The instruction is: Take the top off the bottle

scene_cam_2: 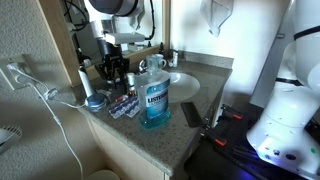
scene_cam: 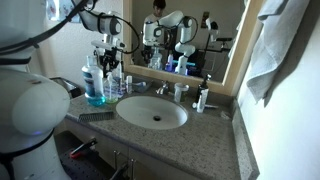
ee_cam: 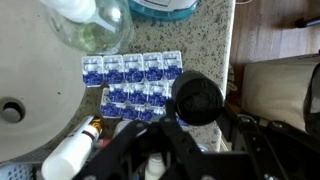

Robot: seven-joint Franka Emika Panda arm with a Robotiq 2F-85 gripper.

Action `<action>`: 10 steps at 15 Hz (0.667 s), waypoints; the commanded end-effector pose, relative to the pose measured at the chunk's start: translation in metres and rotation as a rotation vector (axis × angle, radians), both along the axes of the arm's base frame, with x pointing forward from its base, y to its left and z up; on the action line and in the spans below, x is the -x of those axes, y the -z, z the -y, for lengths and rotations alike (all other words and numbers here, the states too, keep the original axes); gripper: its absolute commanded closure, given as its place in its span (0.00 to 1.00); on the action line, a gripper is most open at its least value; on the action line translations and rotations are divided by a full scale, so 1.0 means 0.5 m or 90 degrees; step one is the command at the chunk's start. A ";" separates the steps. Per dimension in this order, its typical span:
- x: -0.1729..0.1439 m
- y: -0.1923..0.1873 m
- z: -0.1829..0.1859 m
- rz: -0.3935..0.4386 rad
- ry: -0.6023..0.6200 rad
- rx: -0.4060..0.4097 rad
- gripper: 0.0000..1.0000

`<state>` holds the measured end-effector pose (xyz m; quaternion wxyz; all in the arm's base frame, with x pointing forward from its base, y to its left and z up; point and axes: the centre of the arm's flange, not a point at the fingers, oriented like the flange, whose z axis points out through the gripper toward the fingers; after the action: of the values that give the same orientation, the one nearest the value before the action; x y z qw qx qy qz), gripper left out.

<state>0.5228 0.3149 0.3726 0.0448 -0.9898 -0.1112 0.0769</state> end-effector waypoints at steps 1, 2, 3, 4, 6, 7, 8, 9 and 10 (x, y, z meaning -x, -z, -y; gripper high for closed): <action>0.016 0.055 0.013 0.010 0.005 0.004 0.81; 0.017 0.068 0.014 0.009 0.006 0.003 0.81; 0.018 0.083 0.015 0.009 0.008 0.002 0.81; 0.018 0.095 0.015 0.009 0.010 0.004 0.81; 0.019 0.116 0.017 0.010 0.012 0.004 0.81; 0.018 0.125 0.018 0.008 0.014 0.005 0.81; 0.018 0.132 0.019 0.008 0.015 0.008 0.81; 0.016 0.138 0.021 0.007 0.017 0.009 0.81; 0.016 0.143 0.024 0.006 0.018 0.010 0.81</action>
<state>0.5179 0.3070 0.3073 0.0454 -0.9905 -0.1002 0.0825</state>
